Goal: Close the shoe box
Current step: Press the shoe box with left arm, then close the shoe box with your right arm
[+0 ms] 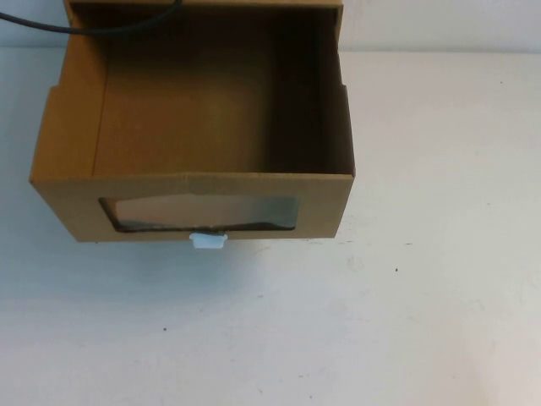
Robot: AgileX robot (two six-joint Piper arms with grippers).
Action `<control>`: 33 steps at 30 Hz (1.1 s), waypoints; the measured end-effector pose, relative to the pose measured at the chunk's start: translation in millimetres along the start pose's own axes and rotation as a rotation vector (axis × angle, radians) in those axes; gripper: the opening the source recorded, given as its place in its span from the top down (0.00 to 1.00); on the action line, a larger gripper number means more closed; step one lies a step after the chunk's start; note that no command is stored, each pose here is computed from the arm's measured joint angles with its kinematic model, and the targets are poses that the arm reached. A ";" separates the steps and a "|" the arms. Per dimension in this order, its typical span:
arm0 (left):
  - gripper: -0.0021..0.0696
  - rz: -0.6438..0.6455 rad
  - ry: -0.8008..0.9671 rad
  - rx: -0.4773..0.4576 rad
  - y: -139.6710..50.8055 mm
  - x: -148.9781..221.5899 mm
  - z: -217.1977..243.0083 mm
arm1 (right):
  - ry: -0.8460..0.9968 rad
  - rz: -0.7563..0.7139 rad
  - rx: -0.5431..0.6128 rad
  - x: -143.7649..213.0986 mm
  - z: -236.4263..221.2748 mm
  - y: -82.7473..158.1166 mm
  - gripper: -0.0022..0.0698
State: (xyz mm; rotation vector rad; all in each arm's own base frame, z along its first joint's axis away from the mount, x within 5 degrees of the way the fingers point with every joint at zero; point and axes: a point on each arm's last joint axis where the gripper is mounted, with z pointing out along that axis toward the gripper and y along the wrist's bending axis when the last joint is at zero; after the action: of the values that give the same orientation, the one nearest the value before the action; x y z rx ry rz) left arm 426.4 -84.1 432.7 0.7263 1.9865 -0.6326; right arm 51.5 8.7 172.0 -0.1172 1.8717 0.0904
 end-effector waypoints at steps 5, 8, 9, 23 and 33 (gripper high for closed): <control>0.98 -0.012 0.037 -0.017 24.2 5.3 26.7 | 0.000 0.000 0.000 0.0 0.0 0.0 0.99; 0.98 -0.003 0.070 -0.043 29.6 9.4 30.3 | 0.000 0.000 0.000 0.0 0.0 0.0 0.98; 0.98 0.004 0.083 -0.055 30.7 10.5 30.1 | 0.000 0.000 0.000 0.0 0.0 0.0 0.99; 0.98 0.003 0.108 -0.051 28.4 10.9 28.3 | -0.127 0.094 -0.011 -10.6 -0.3 0.5 0.99; 0.98 -0.024 0.106 -0.045 27.7 10.7 28.4 | -0.340 0.640 -0.090 -30.4 -5.2 -1.9 0.99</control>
State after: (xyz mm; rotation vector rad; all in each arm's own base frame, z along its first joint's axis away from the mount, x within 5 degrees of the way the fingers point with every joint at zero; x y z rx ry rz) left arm 457.6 -81.4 406.2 0.7228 2.1022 -0.5717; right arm 55.9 7.2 202.5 0.4166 1.5030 0.5966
